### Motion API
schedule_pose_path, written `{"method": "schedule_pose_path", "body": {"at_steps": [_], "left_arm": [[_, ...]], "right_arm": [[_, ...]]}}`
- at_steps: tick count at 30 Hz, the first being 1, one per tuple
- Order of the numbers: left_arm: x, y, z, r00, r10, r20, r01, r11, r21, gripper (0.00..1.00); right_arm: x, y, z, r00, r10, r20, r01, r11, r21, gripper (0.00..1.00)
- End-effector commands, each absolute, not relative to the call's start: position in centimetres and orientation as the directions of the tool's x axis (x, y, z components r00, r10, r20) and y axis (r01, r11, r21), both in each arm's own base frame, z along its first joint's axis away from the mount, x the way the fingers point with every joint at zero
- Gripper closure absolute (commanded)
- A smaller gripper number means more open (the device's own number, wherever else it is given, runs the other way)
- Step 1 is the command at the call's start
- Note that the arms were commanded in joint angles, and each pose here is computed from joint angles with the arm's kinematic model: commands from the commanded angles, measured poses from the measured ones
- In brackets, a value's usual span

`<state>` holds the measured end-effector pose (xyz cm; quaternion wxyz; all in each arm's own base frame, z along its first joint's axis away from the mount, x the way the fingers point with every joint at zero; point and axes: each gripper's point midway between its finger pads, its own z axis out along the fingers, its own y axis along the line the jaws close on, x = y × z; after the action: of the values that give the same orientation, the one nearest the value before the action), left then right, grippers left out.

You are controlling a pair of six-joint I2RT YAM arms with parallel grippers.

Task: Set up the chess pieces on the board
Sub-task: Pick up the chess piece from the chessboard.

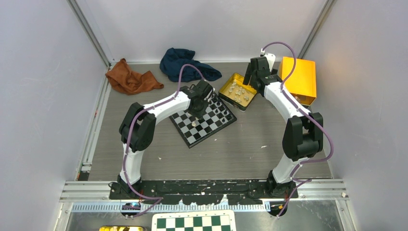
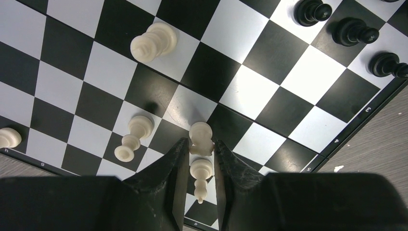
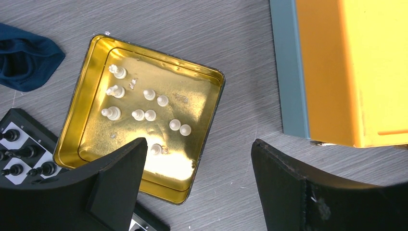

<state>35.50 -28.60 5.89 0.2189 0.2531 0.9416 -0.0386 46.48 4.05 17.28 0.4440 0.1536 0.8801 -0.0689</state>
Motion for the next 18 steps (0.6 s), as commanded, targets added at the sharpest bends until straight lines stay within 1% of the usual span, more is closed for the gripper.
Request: {"method": "schedule_pose_path", "body": {"at_steps": [1, 9, 14, 18], "left_arm": [[36.9, -29.0, 8.3, -0.754, 0.436, -0.491, 0.477, 0.878, 0.045, 0.73], [37.2, -29.0, 9.8, -0.742, 0.429, -0.515, 0.473, 0.879, 0.050, 0.73], [37.1, -29.1, 9.5, -0.746, 0.431, -0.508, 0.477, 0.878, 0.045, 0.74], [36.9, -29.0, 9.1, -0.753, 0.428, -0.501, 0.473, 0.880, 0.040, 0.70]], "right_arm": [[46.8, 3.7, 21.2, -0.455, 0.226, -0.861, 0.347, 0.936, 0.062, 0.15], [47.0, 3.8, 21.3, -0.455, 0.226, -0.861, 0.345, 0.936, 0.063, 0.15], [46.9, 3.7, 21.4, -0.454, 0.225, -0.862, 0.348, 0.935, 0.061, 0.15], [46.8, 3.6, 21.4, -0.455, 0.224, -0.862, 0.349, 0.935, 0.059, 0.15]]}}
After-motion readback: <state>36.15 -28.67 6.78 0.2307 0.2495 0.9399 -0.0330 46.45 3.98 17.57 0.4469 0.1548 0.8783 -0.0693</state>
